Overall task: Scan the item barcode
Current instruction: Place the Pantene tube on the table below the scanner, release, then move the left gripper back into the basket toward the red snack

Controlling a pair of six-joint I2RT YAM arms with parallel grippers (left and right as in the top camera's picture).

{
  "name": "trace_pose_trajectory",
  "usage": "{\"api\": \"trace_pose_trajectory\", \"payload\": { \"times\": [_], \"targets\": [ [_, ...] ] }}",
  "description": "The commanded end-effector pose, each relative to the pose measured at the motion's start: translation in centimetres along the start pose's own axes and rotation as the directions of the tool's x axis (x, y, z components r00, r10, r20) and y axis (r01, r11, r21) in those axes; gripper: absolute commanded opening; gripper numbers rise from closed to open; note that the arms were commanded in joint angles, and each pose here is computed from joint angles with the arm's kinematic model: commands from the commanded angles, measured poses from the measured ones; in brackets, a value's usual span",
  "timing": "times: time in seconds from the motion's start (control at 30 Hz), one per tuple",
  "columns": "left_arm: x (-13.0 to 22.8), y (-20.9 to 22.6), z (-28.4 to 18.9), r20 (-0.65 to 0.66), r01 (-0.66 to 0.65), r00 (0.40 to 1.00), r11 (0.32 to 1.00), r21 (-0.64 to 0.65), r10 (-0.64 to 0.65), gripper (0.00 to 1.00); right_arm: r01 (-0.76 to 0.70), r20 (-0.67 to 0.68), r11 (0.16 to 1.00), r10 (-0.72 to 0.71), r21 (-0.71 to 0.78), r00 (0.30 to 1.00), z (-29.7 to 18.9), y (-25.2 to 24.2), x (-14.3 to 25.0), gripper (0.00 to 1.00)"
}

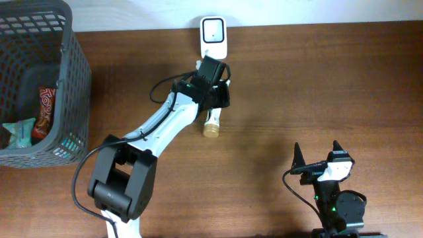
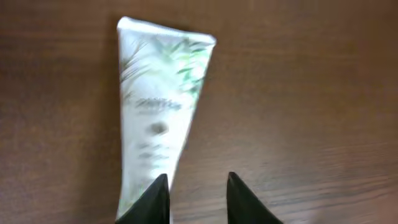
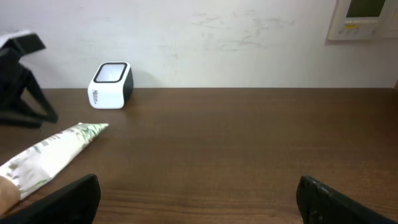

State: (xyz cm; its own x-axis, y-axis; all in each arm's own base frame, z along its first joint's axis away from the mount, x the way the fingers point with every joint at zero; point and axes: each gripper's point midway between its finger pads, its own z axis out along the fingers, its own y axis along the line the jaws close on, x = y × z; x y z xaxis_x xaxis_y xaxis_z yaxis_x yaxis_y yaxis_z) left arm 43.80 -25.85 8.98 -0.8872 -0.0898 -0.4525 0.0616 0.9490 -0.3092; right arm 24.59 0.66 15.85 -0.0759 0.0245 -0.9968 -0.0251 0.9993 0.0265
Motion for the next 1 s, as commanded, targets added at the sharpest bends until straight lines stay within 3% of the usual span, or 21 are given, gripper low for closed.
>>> {"api": "trace_pose_trajectory", "payload": {
  "times": [0.0, 0.1, 0.17, 0.23, 0.3, 0.43, 0.63, 0.7, 0.83, 0.9, 0.93, 0.97],
  "targets": [
    [-4.8, -2.4, -6.1, 0.15, -0.059, 0.988, 0.995, 0.084, 0.046, 0.36, -0.008, -0.004, 1.0, 0.008, 0.011, 1.0, 0.0, -0.2, 0.3, 0.99],
    [-9.2, -2.0, -12.6, 0.316, -0.088, 0.947, 0.993, 0.082, 0.058, 0.45, -0.008, -0.004, 1.0, 0.008, 0.011, 1.0, 0.0, -0.2, 0.3, 0.99],
    [-12.0, 0.2, -17.8, 0.438, -0.049, 0.899, 0.998, 0.043, 0.026, 0.58, -0.008, -0.004, 1.0, 0.008, 0.011, 1.0, 0.0, -0.2, 0.3, 0.99],
    [-13.6, 2.6, -21.4, 0.507, -0.059, 0.861, 0.998, 0.001, 0.05, 0.6, -0.008, -0.004, 1.0, 0.008, 0.011, 1.0, 0.0, -0.2, 0.3, 0.99],
    [-14.6, 6.2, -24.4, 0.548, -0.006, 0.836, 0.999, -0.043, 0.028, 0.76, -0.008, -0.004, 1.0, 0.008, 0.011, 1.0, 0.0, -0.2, 0.3, 0.99],
    [-16.5, 14.1, -30.3, 0.655, 0.149, 0.754, 0.983, -0.107, -0.043, 0.79, -0.008, -0.004, 1.0, 0.008, 0.011, 1.0, 0.0, -0.2, 0.3, 0.99],
    [-16.6, 22.9, -44.5, 0.865, 0.351, 0.499, 0.924, -0.152, -0.047, 0.8, -0.008, -0.004, 1.0, 0.008, 0.011, 1.0, 0.0, -0.2, 0.3, 0.99],
    [-15.4, 26.6, -47.3, 0.894, 0.444, 0.446, 0.876, -0.187, -0.035, 0.82, -0.008, -0.004, 1.0, 0.008, 0.011, 1.0, 0.0, -0.2, 0.3, 0.99],
    [-13.2, 34.6, -47.9, 0.861, 0.582, 0.507, 0.728, -0.363, 0.024, 0.91, -0.008, -0.004, 1.0, 0.008, 0.011, 1.0, 0.0, -0.2, 0.3, 0.99],
    [-11.7, 38.6, -46.1, 0.804, 0.602, 0.595, 0.658, -0.452, 0.009, 0.91, -0.008, -0.004, 1.0, 0.008, 0.011, 1.0, 0.0, -0.2, 0.3, 0.99],
    [-10.6, 41.0, -43.8, 0.721, 0.561, 0.693, 0.631, -0.536, -0.003, 0.84, -0.008, -0.004, 1.0, 0.008, 0.011, 1.0, 0.0, -0.2, 0.3, 0.99],
    [-10.2, 41.9, -42.6, 0.675, 0.529, 0.738, 0.625, -0.574, -0.005, 0.84, -0.008, -0.004, 1.0, 0.008, 0.011, 1.0, 0.0, -0.2, 0.3, 0.99]
  ]
}}
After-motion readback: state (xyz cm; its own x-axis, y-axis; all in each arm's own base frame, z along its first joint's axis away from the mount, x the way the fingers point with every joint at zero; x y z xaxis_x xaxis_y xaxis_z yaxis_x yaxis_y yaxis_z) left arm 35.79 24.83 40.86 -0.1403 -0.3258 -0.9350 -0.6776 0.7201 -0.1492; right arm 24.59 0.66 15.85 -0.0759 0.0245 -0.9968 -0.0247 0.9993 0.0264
